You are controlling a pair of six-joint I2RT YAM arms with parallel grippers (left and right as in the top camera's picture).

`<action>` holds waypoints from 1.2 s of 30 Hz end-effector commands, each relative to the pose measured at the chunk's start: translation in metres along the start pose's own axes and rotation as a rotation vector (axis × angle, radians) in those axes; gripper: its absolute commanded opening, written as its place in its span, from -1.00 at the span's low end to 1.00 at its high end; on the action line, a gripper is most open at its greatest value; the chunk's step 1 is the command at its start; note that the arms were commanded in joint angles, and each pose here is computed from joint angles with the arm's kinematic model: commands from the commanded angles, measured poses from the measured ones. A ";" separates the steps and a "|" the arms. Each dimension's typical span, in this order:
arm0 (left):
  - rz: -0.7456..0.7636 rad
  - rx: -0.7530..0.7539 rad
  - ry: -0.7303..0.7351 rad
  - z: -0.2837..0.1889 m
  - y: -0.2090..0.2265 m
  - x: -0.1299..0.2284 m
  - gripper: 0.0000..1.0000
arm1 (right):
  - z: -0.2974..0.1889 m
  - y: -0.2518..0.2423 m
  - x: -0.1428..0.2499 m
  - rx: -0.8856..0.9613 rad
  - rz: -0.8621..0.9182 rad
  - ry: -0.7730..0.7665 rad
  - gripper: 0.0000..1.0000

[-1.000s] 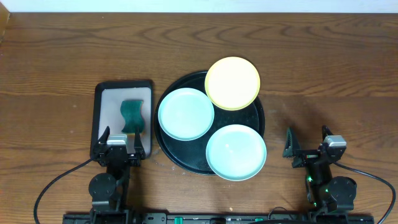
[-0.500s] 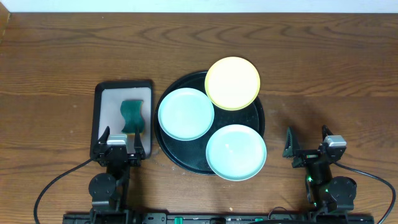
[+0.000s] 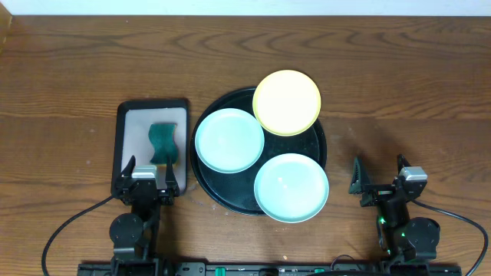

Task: Clean dirty plates on tray and stack at the side

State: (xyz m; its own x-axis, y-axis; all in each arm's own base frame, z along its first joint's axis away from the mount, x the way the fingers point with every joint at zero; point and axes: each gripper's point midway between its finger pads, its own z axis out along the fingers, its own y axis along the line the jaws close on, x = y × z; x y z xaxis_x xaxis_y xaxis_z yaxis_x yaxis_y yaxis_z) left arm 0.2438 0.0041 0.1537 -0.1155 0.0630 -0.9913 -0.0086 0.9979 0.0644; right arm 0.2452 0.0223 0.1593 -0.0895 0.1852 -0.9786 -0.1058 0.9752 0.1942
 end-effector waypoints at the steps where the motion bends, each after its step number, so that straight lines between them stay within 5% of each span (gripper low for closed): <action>1: 0.012 0.010 0.036 0.002 -0.002 0.016 0.54 | 0.000 0.005 0.002 -0.023 -0.011 0.004 0.99; 28: -0.139 0.012 0.075 0.001 -0.003 0.011 0.55 | -0.001 0.010 -0.003 -0.051 0.017 -0.004 0.99; 36: -0.140 0.011 0.237 -0.002 -0.001 -0.013 0.55 | -0.006 0.021 -0.021 -0.093 0.009 -0.023 0.99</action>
State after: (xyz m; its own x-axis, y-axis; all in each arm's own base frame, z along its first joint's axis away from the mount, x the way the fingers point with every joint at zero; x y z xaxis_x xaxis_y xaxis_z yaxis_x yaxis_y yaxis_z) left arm 0.2399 0.0034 0.1325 -0.3576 -0.0709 -0.9312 -0.0357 0.9974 -0.0622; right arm 0.2434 0.0289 0.1635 -0.0961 0.1927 -0.9765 -0.1431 0.9682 0.2051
